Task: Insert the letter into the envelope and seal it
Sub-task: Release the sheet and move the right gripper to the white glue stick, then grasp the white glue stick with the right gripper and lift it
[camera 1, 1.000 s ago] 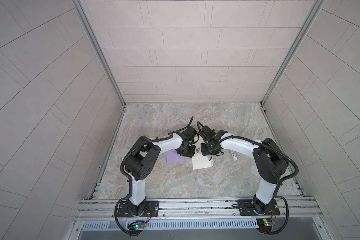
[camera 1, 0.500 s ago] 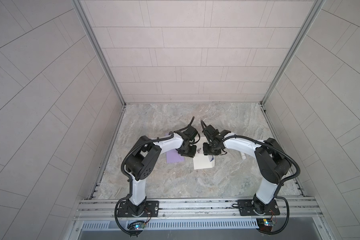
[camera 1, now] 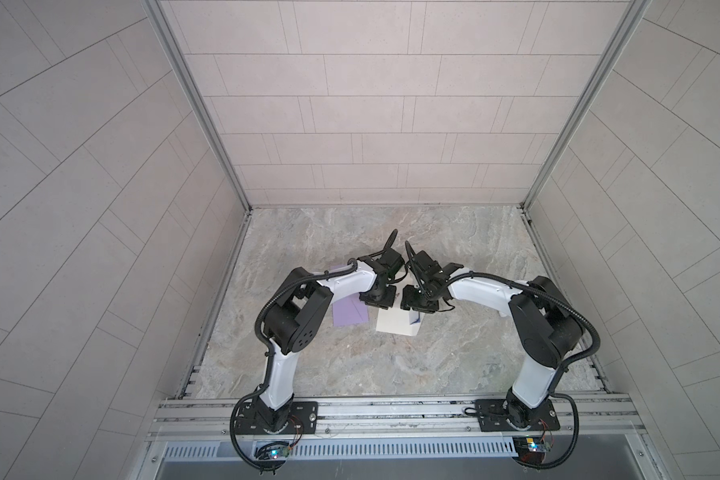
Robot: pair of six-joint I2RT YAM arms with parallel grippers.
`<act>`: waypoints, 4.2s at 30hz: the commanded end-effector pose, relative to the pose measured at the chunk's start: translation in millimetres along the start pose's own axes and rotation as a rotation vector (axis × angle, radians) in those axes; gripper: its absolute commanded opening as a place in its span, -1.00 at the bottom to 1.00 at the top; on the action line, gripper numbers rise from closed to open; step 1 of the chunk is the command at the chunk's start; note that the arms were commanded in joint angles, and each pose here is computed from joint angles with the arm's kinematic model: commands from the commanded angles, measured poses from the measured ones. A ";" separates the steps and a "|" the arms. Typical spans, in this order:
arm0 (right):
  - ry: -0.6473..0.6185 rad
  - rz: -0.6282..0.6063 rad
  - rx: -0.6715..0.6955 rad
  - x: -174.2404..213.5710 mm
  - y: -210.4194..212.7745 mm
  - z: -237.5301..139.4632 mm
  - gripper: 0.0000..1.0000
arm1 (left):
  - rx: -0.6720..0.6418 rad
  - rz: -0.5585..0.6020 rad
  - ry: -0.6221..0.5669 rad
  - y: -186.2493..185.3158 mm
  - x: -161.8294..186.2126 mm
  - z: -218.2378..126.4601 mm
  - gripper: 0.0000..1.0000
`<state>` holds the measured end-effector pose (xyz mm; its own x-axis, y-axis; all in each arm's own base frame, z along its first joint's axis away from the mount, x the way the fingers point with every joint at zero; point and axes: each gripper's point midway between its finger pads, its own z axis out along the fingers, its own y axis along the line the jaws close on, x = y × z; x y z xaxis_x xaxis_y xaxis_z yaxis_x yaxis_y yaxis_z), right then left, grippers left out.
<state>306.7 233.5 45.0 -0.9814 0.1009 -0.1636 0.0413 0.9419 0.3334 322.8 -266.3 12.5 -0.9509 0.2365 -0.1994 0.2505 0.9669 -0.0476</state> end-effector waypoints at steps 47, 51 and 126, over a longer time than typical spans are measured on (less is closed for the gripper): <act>-0.135 0.754 0.417 50.4 -283.1 -122.9 0.55 | -0.081 -0.005 0.109 12.3 40.6 23.3 -0.35; -0.061 0.833 0.304 101.0 -257.6 -103.3 0.84 | -0.073 0.002 0.112 10.3 41.8 22.5 -0.32; 0.340 -0.510 0.291 233.4 -84.1 -35.5 0.62 | -0.083 0.031 0.154 -1.9 43.4 24.1 -0.25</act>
<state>58.6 160.8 13.1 -0.8954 -0.4294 0.1181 -0.4279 0.9030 0.0384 320.5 -276.3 13.5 -0.9439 0.2500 -0.2159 0.2584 0.9660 -0.0111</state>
